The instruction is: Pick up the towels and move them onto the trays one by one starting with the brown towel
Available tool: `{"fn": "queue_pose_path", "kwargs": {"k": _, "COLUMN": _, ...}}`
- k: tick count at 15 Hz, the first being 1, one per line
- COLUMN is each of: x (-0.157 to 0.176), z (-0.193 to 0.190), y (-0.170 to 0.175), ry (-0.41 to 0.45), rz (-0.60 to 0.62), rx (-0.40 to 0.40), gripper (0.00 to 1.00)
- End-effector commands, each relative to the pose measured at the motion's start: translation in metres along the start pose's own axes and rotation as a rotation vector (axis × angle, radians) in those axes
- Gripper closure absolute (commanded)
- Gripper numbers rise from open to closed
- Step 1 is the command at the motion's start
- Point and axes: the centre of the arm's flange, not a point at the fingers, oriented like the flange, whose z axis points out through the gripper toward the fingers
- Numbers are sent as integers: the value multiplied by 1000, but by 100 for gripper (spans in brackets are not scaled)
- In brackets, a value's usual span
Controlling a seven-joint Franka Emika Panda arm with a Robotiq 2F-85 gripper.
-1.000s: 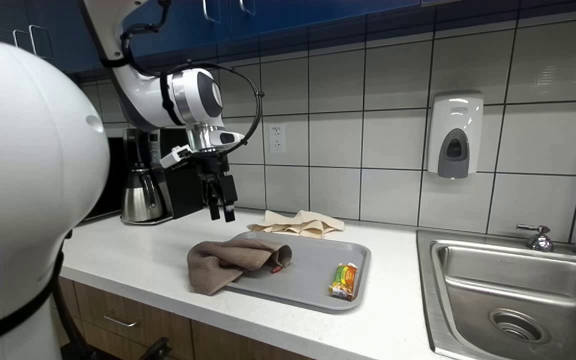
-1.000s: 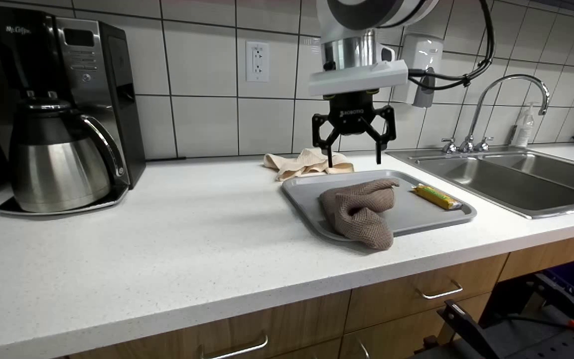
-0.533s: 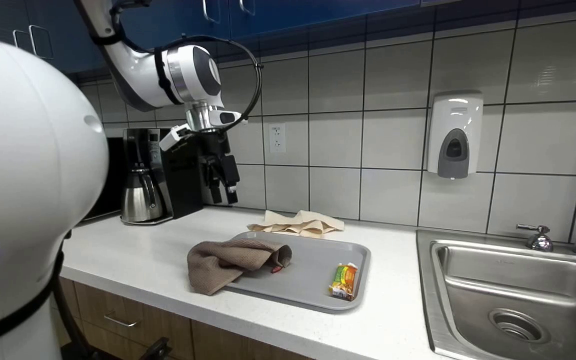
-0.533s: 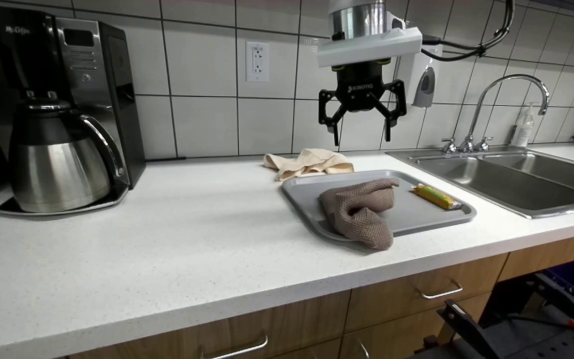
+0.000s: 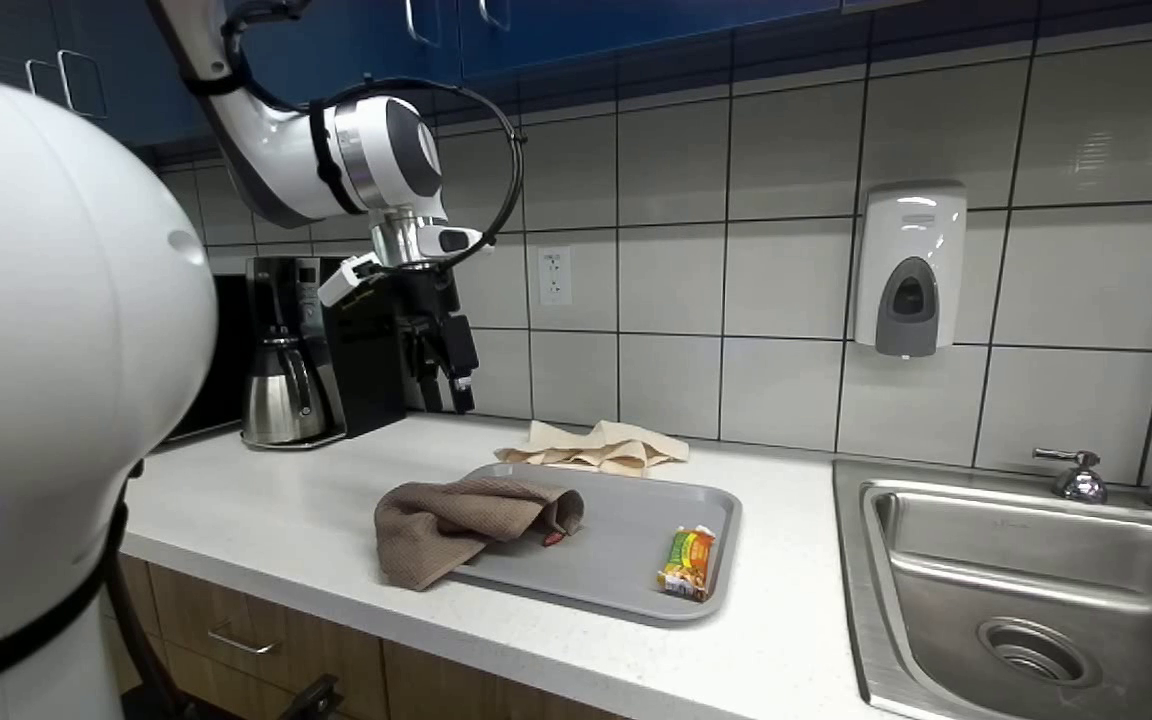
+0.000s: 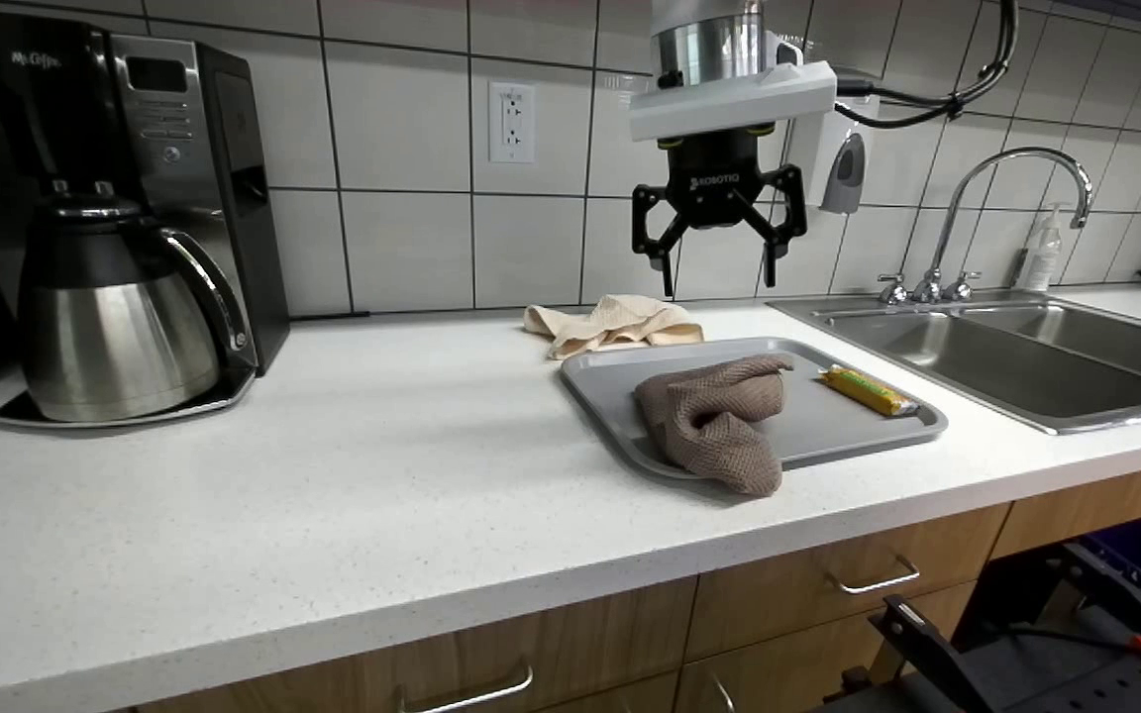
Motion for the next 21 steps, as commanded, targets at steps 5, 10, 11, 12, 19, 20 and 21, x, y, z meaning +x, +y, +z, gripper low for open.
{"fn": "queue_pose_path", "kwargs": {"k": 5, "x": 0, "z": 0, "y": 0, "ry": 0, "rz": 0, "rx": 0, "gripper": 0}}
{"fn": "queue_pose_path", "kwargs": {"k": 10, "x": 0, "z": 0, "y": 0, "ry": 0, "rz": 0, "rx": 0, "gripper": 0}}
{"fn": "queue_pose_path", "kwargs": {"k": 11, "x": 0, "z": 0, "y": 0, "ry": 0, "rz": 0, "rx": 0, "gripper": 0}}
{"fn": "queue_pose_path", "kwargs": {"k": 12, "x": 2, "z": -3, "y": -1, "ry": 11, "rz": 10, "rx": 1, "gripper": 0}}
{"fn": "queue_pose_path", "kwargs": {"k": 19, "x": 29, "z": 3, "y": -4, "ry": 60, "rz": 93, "rx": 79, "gripper": 0}}
{"fn": "queue_pose_path", "kwargs": {"k": 20, "x": 38, "z": 5, "y": -3, "ry": 67, "rz": 115, "rx": 93, "gripper": 0}}
{"fn": "queue_pose_path", "kwargs": {"k": 21, "x": 48, "z": 8, "y": -1, "ry": 70, "rz": 137, "rx": 112, "gripper": 0}}
